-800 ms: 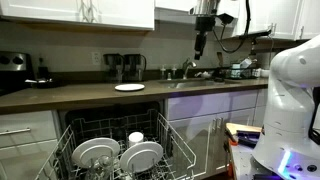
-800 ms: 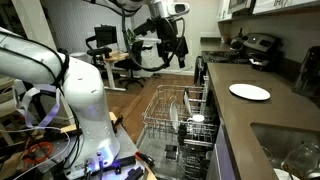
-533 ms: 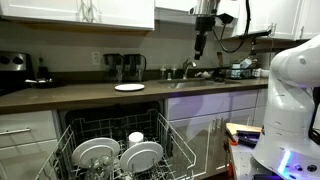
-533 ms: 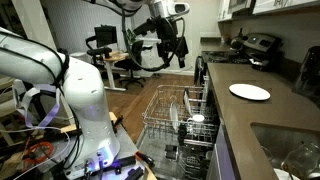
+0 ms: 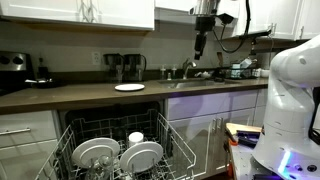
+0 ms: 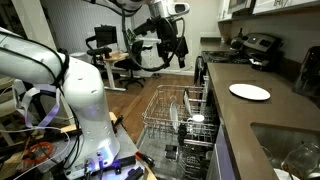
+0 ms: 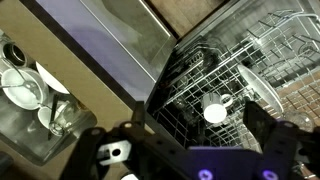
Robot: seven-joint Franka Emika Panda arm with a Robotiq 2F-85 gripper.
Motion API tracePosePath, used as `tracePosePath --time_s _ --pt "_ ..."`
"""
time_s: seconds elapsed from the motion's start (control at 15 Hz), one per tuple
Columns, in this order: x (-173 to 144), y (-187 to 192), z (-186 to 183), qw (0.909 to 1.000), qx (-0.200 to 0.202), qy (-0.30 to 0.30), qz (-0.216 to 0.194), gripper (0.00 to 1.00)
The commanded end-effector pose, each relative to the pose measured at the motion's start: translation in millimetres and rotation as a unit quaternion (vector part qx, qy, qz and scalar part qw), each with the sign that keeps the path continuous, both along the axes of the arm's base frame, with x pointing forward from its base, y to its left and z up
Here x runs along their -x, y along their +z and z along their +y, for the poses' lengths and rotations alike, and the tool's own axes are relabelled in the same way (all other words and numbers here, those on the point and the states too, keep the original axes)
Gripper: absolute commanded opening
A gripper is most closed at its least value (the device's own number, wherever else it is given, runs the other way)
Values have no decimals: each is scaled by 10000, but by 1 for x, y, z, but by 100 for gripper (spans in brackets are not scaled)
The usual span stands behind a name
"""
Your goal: Place the white plate in the dishwasher
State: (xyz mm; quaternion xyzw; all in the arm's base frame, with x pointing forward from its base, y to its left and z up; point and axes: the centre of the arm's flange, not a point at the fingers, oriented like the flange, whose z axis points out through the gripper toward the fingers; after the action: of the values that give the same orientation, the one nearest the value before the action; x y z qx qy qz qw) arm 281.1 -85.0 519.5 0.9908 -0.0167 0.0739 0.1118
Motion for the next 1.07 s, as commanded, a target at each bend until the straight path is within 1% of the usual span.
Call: tracePosePath --time_s 0.0,0.27,0.47,0.67,0.87,1.0 --pt "-5 2 -1 10000 45 44 -3 100" --pt "-43 19 -9 9982 409 404 -146 100" --pt "-84 27 -15 9938 669 847 -271 100" --pt "-125 24 -21 9870 794 1340 -397 100" --pt "-170 12 -24 9803 839 1743 -406 100" --pt "-197 1 -21 9774 900 1883 -327 100"
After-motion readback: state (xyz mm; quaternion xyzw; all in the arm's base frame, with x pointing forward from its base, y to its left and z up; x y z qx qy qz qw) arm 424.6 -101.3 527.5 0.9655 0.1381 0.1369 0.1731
